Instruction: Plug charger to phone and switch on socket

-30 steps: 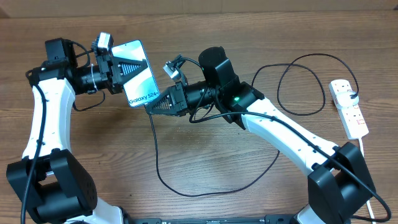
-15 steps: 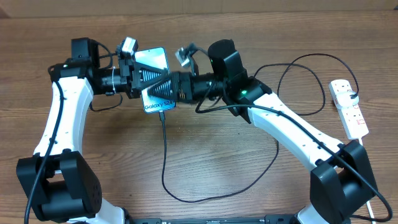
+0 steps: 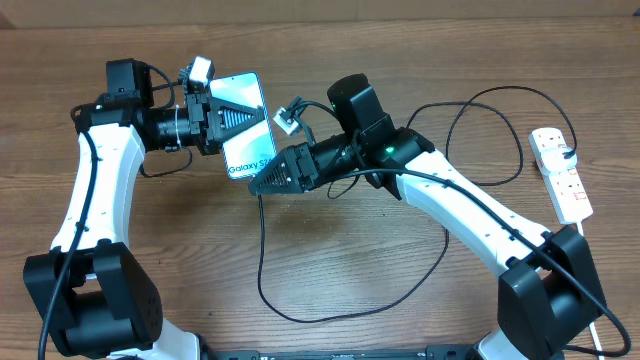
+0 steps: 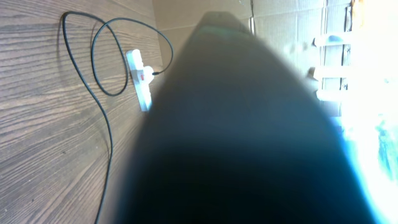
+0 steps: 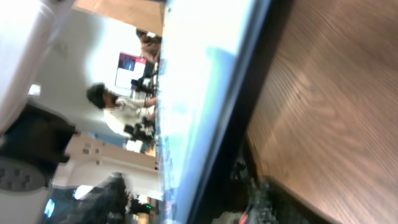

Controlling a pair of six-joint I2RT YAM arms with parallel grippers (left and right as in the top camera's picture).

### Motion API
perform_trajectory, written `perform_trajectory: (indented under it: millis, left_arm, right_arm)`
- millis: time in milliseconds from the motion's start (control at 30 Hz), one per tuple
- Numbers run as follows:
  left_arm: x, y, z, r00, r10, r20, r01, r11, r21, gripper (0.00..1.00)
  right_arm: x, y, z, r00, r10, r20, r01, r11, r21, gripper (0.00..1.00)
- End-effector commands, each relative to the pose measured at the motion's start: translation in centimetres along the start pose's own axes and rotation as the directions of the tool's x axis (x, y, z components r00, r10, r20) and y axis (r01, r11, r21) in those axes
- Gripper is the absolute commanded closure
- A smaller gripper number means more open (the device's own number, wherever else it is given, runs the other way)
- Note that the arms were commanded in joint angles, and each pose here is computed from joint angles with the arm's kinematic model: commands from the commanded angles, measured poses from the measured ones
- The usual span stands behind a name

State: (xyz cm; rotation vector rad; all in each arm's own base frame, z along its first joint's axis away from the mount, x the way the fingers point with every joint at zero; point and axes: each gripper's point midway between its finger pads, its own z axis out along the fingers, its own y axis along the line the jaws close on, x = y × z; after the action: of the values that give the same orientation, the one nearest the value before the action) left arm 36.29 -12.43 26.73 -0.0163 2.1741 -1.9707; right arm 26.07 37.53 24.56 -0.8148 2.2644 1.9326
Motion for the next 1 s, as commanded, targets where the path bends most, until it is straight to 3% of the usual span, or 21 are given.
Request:
perform_trajectory:
  millis: [0,100,267,967]
  left_arm:
    - [0.3,-1.3,-0.1,0.999,0.033,-0.003,-0.033,0.999,0.028,0.96]
    - [0.3,-1.3,-0.1,1.000,0.025,-0.003,-0.025,0.999,0.028,0.96]
    - [0.3,-1.3,-0.1,1.000,0.025,-0.003,-0.025,0.999,0.028,0.96]
    - [0.6,-1.4,0.4,1.000,0.024,-0.018,-0.024,0.999,0.031,0.96]
  right_arm:
    - [0.0,1.7,0.1,0.998,-0.057,-0.014,0.056,0.997,-0.045,0.59]
    - [-0.1,1.7,0.1,0.998,-0.054,-0.011,0.053,0.998,-0.042,0.77]
    - [-0.5,1.5,0.1,0.999,-0.047,0.006,0.047,0.999,-0.027,0.96]
    - [-5.3,1.5,-1.5,0.980,0.025,0.195,-0.028,1.000,0.012,0.96]
